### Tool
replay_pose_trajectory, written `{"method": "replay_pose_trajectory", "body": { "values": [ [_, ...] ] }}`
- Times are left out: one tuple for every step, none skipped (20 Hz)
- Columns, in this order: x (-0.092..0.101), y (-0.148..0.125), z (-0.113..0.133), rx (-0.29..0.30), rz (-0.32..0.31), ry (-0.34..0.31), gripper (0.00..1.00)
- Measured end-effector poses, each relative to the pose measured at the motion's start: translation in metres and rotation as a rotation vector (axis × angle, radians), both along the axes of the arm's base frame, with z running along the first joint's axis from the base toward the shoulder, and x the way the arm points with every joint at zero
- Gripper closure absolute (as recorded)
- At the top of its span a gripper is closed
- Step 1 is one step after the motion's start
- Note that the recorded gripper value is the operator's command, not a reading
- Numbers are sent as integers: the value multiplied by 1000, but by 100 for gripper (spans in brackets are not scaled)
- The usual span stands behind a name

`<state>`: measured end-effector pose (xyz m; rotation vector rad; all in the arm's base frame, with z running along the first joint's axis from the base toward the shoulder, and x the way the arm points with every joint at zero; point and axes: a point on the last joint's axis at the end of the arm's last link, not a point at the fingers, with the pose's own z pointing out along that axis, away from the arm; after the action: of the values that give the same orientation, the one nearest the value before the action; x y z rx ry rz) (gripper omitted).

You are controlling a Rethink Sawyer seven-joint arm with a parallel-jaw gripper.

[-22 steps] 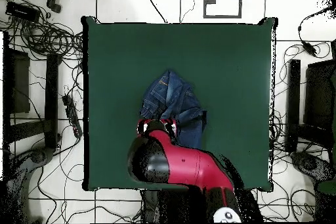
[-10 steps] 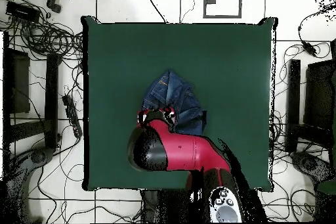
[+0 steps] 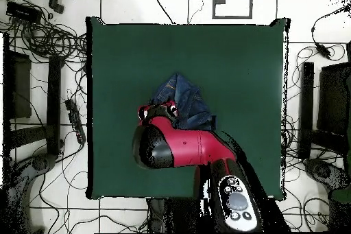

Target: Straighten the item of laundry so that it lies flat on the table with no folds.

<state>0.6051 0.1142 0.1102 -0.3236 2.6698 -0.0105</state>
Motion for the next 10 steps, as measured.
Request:
{"method": "replay_pose_trajectory", "body": {
  "values": [
    [1, 3, -5, 5, 11, -10, 0],
    [1, 5, -8, 8, 15, -12, 0],
    [1, 8, -15, 18, 25, -14, 0],
    [1, 10, -18, 23, 29, -12, 0],
    [1, 13, -25, 37, 35, -6, 0],
    [0, 14, -31, 49, 37, 2, 0],
    [-1, 15, -38, 62, 38, 14, 0],
    [-2, 15, -43, 69, 39, 20, 0],
    [-3, 15, -50, 74, 41, 31, 0],
    [-5, 15, -54, 77, 44, 37, 0]
  ]
}}
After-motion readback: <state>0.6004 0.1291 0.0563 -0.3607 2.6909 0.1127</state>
